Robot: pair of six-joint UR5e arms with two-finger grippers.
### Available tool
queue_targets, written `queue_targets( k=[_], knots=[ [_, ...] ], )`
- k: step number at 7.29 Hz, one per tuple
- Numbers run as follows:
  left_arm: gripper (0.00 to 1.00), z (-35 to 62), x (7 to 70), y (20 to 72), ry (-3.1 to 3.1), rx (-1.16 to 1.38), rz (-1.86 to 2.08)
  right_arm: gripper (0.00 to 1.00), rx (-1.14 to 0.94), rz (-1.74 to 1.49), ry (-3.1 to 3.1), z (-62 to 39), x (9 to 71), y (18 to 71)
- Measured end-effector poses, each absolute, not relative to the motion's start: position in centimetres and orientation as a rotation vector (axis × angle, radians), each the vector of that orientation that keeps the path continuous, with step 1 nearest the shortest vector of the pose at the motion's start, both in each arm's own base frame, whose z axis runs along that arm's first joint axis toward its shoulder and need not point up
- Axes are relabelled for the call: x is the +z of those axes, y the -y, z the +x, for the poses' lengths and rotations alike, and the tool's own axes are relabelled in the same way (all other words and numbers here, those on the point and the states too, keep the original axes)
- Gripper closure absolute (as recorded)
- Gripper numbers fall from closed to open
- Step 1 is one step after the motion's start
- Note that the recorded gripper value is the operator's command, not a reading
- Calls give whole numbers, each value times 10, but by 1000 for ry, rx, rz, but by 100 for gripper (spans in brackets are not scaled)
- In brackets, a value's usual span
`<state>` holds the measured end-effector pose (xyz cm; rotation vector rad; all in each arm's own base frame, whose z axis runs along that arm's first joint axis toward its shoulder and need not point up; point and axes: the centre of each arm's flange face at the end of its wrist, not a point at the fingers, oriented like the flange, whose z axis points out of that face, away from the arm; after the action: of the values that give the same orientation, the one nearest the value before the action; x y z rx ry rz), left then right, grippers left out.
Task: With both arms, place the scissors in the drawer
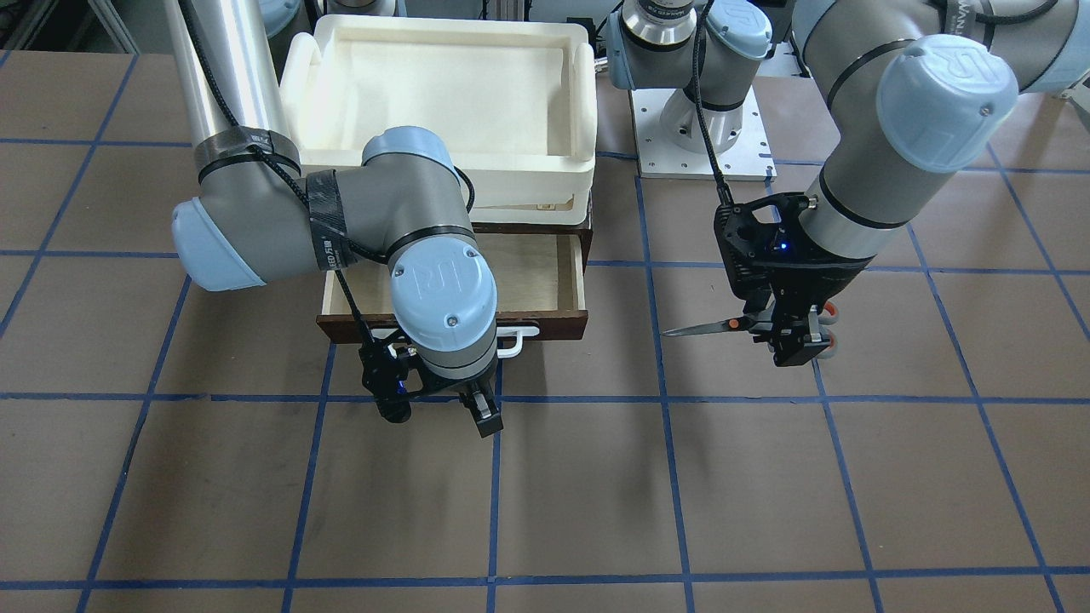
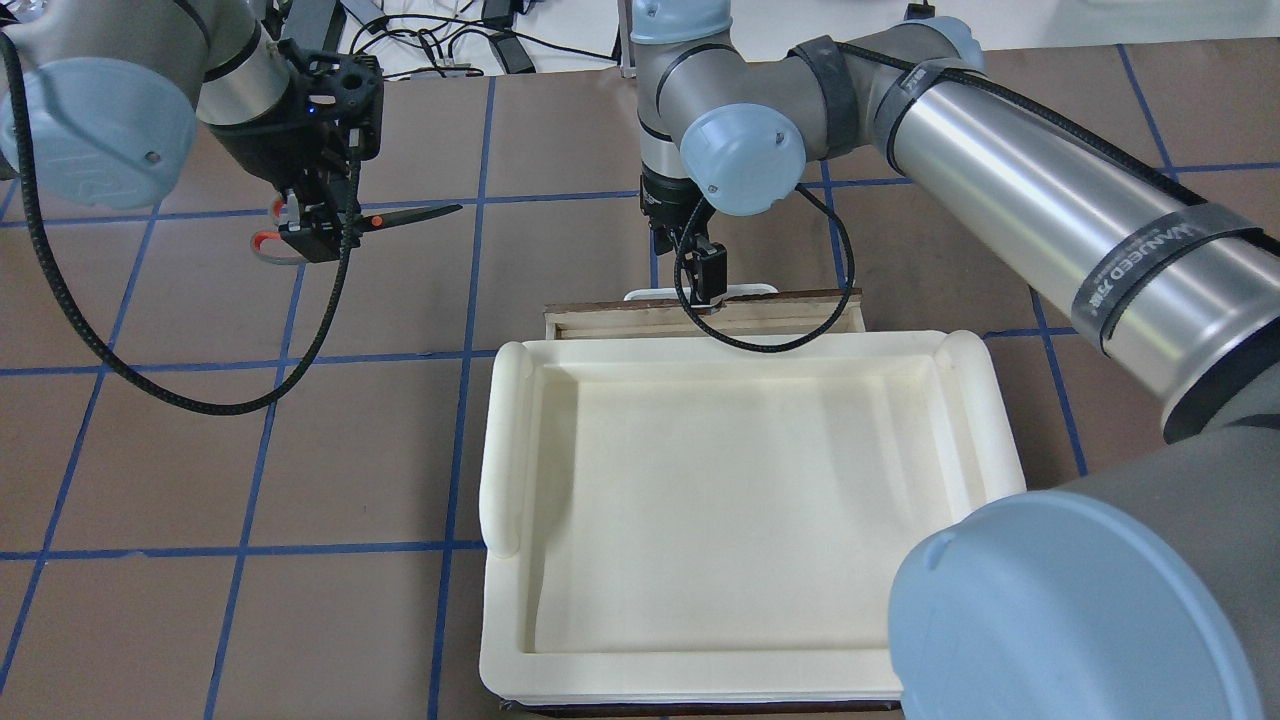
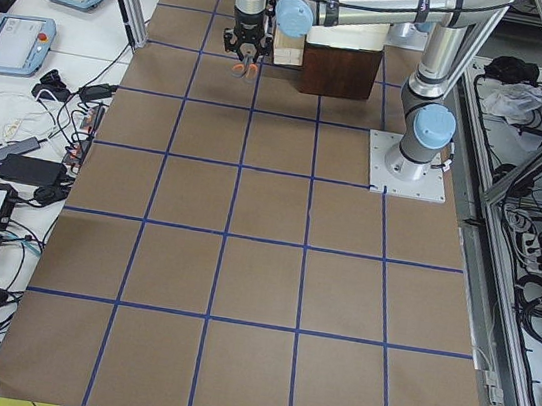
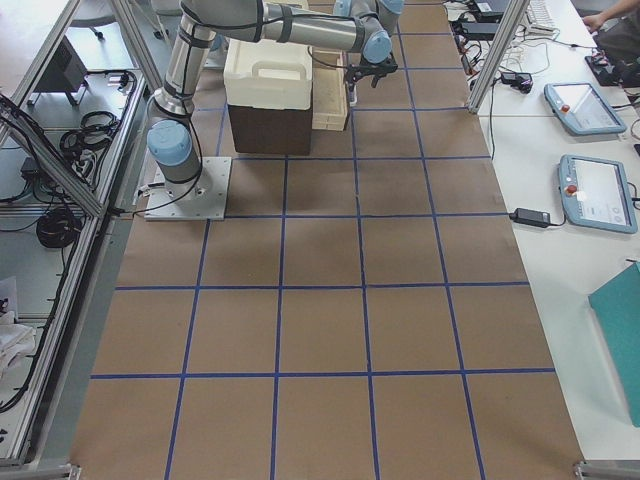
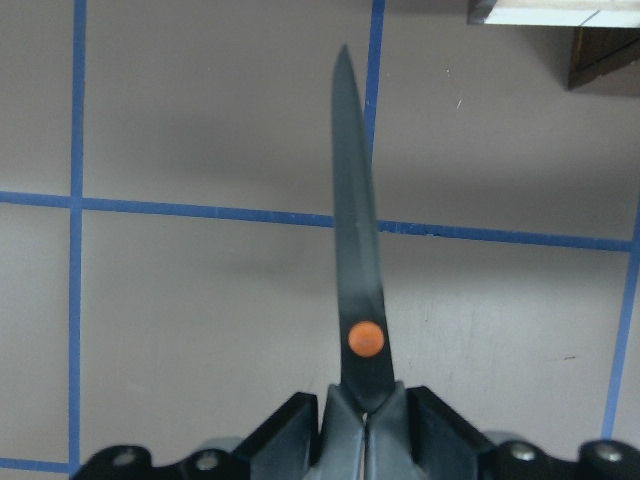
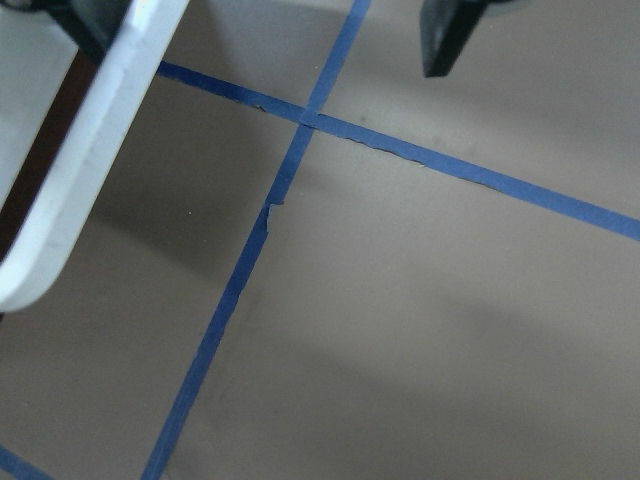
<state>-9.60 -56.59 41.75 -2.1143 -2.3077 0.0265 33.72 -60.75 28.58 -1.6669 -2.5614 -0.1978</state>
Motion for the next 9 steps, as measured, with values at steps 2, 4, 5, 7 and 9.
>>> queue_targets(
  k=[2,4,5,7,9],
  knots=[
    [100,-100,417,564,2296,14,-2112,0,-191,-1665,2571,338,286,613],
    [100,-101,418,563,2295,10,-2107,0,-183,-1660,2584,338,287,620],
    [100,-102,418,563,2294,9,-2107,0,-181,-1659,2588,336,288,623],
    [100,-104,417,562,2290,8,-2110,0,-183,-1645,2601,331,286,629],
    [100,-105,417,562,2287,10,-2112,0,-176,-1645,2612,327,283,639]
  ],
)
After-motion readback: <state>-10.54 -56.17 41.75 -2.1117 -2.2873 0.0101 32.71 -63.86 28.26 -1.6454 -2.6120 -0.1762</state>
